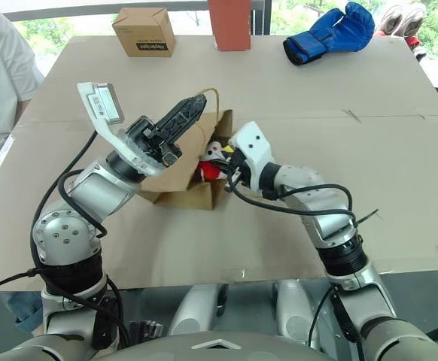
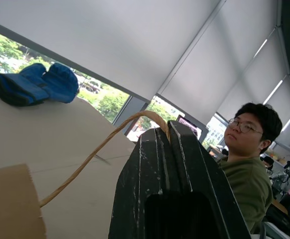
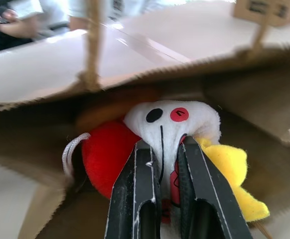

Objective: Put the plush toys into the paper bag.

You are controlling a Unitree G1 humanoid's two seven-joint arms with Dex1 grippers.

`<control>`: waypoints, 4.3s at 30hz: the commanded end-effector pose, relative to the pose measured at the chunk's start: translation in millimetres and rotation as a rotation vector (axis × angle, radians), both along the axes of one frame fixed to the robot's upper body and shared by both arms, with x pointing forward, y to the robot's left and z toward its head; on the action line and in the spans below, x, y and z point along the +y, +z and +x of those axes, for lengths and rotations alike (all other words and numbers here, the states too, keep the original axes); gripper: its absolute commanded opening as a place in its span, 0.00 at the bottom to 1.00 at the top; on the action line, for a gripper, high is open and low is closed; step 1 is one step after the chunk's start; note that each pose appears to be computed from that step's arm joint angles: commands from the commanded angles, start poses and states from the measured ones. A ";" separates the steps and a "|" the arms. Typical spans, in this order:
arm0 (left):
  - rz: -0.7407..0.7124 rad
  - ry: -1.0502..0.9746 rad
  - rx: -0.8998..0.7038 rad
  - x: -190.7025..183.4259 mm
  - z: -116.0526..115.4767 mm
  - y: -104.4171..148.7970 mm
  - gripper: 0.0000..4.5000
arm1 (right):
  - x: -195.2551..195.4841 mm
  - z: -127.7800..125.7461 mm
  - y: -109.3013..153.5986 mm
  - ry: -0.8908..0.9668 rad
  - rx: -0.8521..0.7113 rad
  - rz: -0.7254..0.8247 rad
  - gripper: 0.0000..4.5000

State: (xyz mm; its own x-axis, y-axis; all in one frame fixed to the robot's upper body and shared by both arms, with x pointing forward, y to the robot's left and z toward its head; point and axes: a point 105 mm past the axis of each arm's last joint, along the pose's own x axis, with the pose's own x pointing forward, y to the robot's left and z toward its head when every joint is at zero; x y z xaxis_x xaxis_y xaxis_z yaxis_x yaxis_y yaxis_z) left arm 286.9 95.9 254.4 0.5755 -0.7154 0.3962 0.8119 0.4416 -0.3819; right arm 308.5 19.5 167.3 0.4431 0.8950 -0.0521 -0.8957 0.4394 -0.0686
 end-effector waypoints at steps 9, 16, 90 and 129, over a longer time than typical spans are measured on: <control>0.012 -0.061 -0.037 -12.9 -13.2 12.1 0.00 | 61.5 4.4 -5.9 0.123 -0.031 0.119 0.00; 0.015 -0.021 -0.012 -4.7 -18.0 10.6 0.00 | 63.9 24.0 -8.5 0.054 -0.019 0.201 0.44; -0.116 0.081 -0.161 57.1 30.2 57.7 0.00 | -66.7 -21.1 85.0 -0.037 0.220 0.679 0.01; 0.177 0.172 -0.198 64.6 95.5 37.0 0.00 | -85.4 -12.9 109.9 -0.180 0.016 0.476 0.01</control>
State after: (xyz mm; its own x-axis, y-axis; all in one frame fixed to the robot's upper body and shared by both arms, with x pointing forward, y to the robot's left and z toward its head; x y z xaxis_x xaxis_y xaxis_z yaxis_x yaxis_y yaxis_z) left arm 390.1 161.4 280.5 0.6572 -0.6523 0.3775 0.7491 0.6205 -0.2319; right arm 301.1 -64.8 275.1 0.6093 0.7181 0.3364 -0.7929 0.5453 0.2721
